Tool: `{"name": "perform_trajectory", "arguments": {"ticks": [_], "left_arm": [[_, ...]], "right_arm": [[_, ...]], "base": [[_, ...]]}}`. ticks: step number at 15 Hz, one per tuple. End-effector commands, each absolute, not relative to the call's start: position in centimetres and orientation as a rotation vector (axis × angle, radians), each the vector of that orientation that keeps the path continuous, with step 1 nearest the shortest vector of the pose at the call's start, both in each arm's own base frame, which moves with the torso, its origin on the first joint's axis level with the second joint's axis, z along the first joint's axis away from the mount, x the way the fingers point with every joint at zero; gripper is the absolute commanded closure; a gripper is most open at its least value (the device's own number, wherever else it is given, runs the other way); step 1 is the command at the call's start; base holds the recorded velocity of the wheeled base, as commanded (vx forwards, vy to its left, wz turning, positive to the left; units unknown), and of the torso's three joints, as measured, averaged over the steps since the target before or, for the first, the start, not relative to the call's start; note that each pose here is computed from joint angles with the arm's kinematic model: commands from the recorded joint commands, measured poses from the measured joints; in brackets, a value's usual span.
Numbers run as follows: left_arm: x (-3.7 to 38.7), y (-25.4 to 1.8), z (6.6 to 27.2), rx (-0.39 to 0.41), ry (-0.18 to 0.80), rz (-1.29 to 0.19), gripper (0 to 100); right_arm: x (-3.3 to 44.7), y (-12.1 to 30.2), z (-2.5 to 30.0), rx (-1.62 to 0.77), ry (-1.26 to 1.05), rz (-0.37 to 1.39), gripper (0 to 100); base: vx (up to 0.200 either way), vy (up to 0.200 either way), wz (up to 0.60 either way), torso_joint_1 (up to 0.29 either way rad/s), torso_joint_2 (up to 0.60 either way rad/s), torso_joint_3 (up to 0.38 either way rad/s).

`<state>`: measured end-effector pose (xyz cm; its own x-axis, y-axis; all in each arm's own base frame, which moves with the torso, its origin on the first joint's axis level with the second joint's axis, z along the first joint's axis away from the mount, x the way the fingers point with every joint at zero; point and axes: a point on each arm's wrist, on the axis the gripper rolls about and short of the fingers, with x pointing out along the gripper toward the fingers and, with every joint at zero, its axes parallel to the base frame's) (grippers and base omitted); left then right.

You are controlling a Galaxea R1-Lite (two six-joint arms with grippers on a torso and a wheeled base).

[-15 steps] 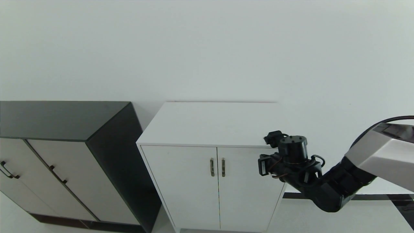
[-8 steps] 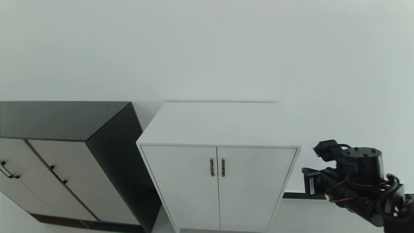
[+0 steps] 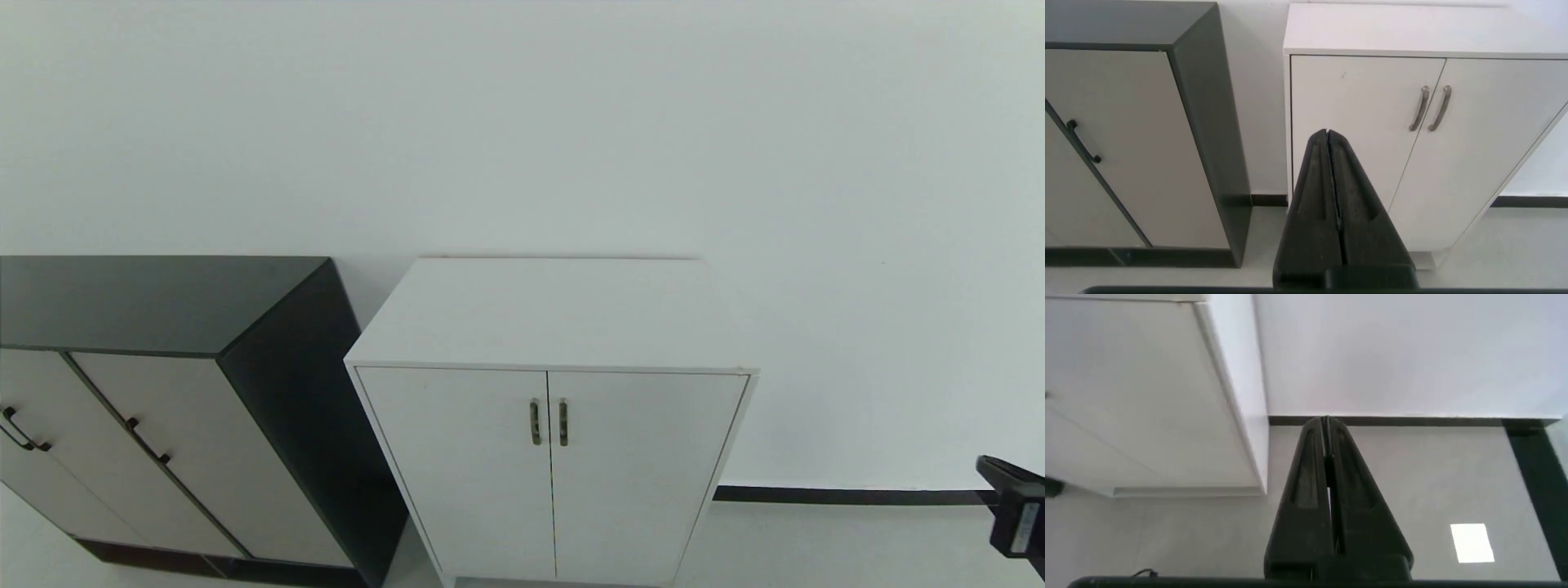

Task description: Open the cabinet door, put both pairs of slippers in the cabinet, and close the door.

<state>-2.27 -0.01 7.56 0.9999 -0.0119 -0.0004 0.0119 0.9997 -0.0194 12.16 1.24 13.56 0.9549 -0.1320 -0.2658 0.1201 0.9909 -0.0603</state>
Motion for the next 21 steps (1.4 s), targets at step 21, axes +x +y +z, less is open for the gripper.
{"name": "perform_trajectory", "arguments": {"ticks": [21], "left_arm": [[-2.3, 0.0, 7.6, -0.021, 0.000, -0.011, 100]], "right_arm": [[-1.5, -0.2, 7.8, -0.044, 0.104, 0.080, 100]], "base": [[0.000, 0.000, 0.00, 0.000, 0.00, 0.000]]}}
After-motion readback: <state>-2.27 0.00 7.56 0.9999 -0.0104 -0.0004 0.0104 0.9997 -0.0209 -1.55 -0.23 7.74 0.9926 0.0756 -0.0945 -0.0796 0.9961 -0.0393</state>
